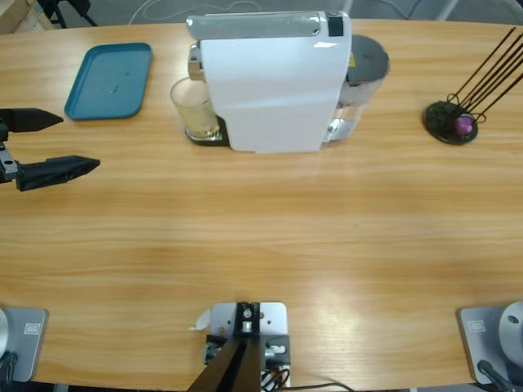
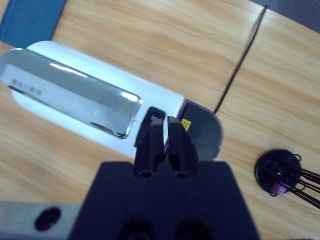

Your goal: Pour coffee

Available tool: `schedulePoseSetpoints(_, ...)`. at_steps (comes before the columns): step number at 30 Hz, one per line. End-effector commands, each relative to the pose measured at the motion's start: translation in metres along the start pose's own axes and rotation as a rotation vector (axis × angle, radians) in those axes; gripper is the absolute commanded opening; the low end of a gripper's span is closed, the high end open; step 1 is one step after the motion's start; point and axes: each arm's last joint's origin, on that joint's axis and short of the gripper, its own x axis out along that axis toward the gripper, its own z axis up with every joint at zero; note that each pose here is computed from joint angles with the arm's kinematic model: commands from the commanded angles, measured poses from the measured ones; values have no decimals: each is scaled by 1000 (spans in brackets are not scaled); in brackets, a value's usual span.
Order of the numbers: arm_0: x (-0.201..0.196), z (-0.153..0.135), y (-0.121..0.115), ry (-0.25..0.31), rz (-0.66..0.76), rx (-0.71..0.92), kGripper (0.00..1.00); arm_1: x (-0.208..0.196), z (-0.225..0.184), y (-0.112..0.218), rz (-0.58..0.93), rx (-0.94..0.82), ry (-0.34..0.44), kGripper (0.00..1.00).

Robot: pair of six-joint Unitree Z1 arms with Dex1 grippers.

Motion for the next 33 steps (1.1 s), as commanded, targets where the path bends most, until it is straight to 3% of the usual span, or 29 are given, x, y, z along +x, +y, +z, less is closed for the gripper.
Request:
schedulePoseSetpoints(1, 13, -12, -1, 72, -1, -11, 1000, 21, 0, 12, 30, -11, 66, 0)
schedulePoseSetpoints(16, 13, -8, 0, 62, 15, -8, 1000, 44, -2, 14, 36, -26, 124, 0)
schedulePoseSetpoints(33, 15, -14, 0, 84, 13, -13, 1000, 48, 0, 11, -12, -41, 109, 0)
